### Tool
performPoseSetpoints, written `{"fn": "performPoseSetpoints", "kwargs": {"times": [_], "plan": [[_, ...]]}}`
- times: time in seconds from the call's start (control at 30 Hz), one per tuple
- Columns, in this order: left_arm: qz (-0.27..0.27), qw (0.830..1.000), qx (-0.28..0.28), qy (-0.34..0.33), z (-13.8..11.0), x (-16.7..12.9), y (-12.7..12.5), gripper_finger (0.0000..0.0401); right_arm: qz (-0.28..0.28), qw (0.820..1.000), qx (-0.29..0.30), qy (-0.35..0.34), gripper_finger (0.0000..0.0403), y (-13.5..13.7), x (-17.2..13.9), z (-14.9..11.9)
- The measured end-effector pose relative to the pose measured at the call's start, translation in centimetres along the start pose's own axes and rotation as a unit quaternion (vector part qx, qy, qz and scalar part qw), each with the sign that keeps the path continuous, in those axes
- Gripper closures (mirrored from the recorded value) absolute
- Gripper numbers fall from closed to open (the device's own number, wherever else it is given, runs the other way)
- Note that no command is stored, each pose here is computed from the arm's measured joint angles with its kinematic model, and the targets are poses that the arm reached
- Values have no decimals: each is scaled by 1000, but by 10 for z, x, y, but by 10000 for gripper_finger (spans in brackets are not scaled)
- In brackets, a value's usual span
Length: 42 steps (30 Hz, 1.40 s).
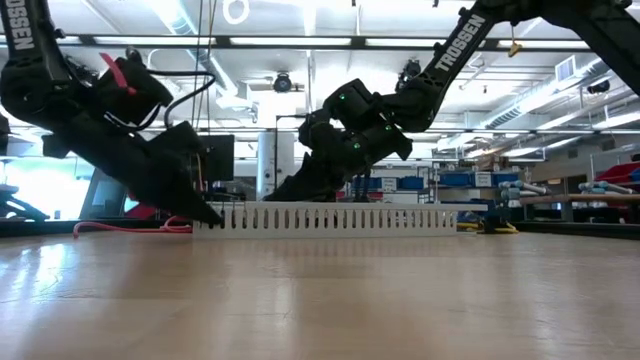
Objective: Ziptie cables
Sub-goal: Close the white cable duct
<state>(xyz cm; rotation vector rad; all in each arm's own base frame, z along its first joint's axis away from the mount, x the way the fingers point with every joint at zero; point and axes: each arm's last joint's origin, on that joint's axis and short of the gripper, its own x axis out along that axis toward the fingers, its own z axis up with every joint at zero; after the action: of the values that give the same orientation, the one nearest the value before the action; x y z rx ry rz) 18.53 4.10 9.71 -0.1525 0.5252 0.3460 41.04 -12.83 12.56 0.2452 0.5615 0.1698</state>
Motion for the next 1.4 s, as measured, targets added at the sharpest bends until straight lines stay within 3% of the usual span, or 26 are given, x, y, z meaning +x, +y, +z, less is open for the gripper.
{"fn": "performPoseSetpoints", "kwargs": {"times": [0.3,0.67,0.8,1.0,1.2,1.3,1.4], "plan": [[2,1000,24,-16,0,0,0,119,2,1000,6,-1,403,0,0,0],[3,1000,21,-16,-3,5,0,169,17,1000,8,4,403,3,-6,4],[2,1000,22,-15,-3,5,0,170,2,999,-5,43,403,13,-39,20],[2,1000,23,-15,-3,5,0,171,-76,990,-22,115,403,28,-100,37],[3,1000,24,-15,-3,5,0,171,-136,979,8,154,403,17,-127,22],[3,1000,24,-15,-3,5,0,171,-143,978,27,148,403,5,-120,7],[3,1000,24,-14,-4,4,0,171,-112,985,36,127,403,-4,-99,-5]]}}
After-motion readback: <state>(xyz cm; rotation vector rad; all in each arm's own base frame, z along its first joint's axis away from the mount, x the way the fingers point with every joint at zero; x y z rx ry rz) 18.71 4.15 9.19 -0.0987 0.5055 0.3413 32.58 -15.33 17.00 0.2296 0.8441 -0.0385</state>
